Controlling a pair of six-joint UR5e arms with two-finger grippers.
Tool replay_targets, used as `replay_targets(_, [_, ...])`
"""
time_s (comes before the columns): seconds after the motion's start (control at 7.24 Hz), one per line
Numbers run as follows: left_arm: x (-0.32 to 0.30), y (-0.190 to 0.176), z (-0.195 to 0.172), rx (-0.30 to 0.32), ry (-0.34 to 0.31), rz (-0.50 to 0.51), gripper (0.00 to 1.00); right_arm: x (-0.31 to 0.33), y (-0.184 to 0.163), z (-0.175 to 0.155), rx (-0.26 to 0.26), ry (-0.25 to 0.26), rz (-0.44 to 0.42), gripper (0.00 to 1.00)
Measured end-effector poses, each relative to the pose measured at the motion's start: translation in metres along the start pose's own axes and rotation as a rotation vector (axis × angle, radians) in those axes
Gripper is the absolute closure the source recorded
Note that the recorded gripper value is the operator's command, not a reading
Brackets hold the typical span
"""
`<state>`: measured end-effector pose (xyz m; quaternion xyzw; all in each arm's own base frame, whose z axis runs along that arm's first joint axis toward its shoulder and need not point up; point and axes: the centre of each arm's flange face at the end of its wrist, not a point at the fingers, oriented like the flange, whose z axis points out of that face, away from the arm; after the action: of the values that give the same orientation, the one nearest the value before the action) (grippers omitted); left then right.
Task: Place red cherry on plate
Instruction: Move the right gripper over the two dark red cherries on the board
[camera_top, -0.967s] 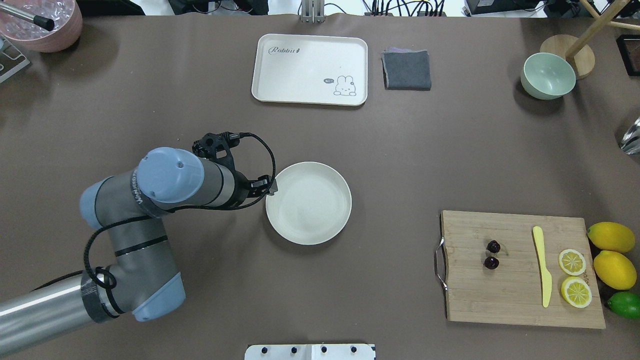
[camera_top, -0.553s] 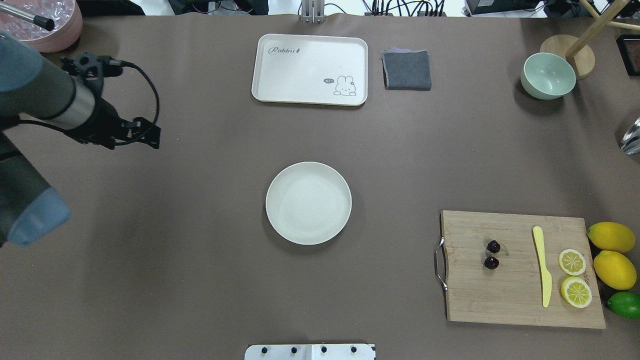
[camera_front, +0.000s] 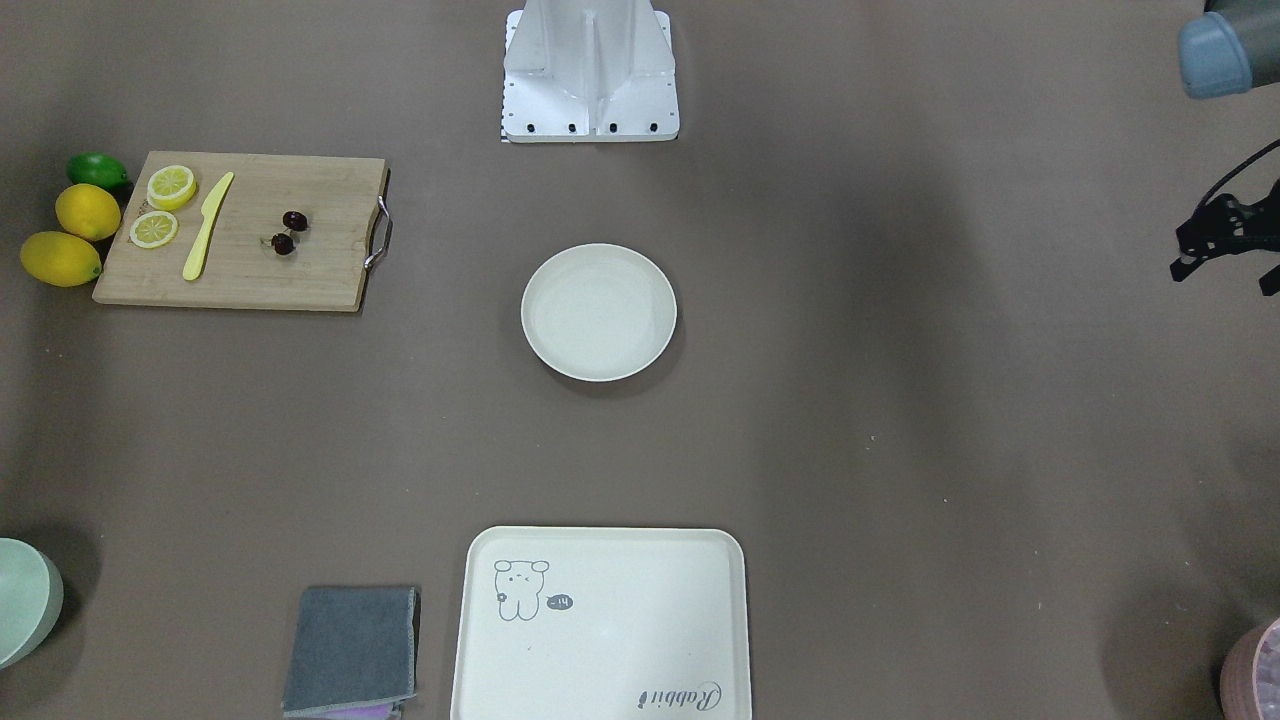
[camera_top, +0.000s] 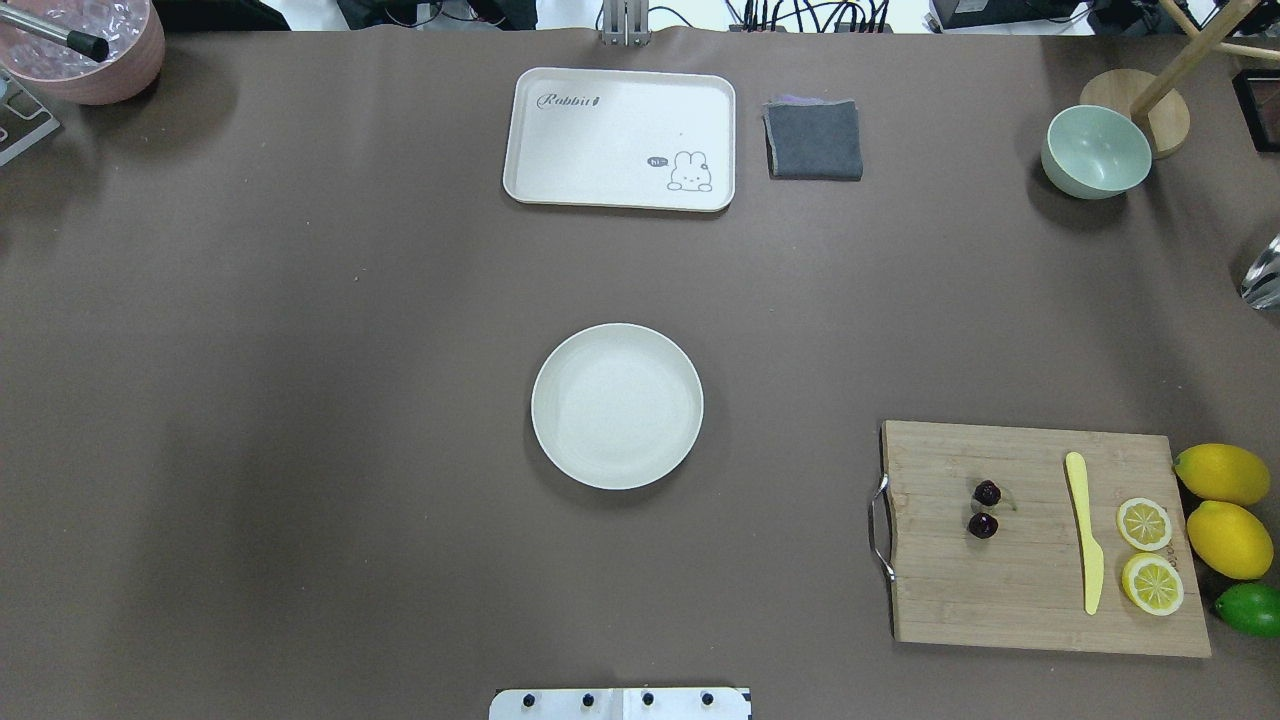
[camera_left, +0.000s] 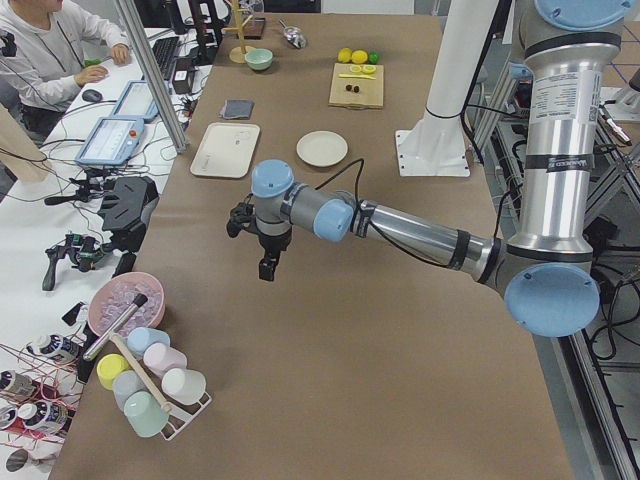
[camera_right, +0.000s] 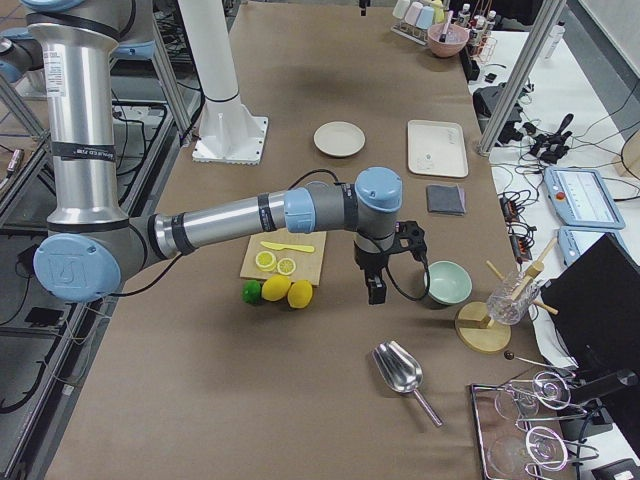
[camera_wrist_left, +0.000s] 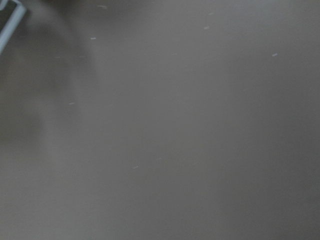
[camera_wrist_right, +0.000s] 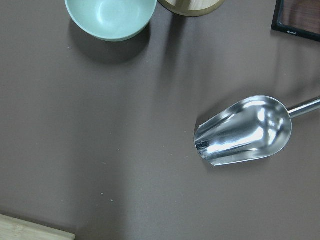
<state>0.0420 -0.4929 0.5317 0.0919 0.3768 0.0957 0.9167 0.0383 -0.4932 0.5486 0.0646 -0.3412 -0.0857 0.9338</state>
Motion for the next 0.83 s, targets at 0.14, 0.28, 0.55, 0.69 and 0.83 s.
replay_targets(0.14, [-0.026,0.021,0.001,-0.012,-0.007,0.018,0.02,0.001,0.002,0.002,-0.003,0.0,0.003,0.0])
replay_targets(0.28, [-0.041,0.036,-0.001,-0.015,-0.012,0.034,0.02,0.002,0.004,0.003,-0.006,0.0,0.004,0.0])
replay_targets(0.55, [-0.051,0.049,-0.01,-0.002,-0.018,0.042,0.02,-0.004,0.0,0.0,0.002,-0.008,0.011,0.0])
replay_targets(0.69, [-0.052,0.056,-0.015,0.004,-0.02,0.037,0.02,-0.019,-0.005,-0.003,0.011,-0.026,0.045,0.0])
replay_targets(0.83, [-0.052,0.06,-0.017,0.008,-0.02,0.034,0.02,-0.052,-0.01,-0.009,0.022,-0.055,0.096,0.0])
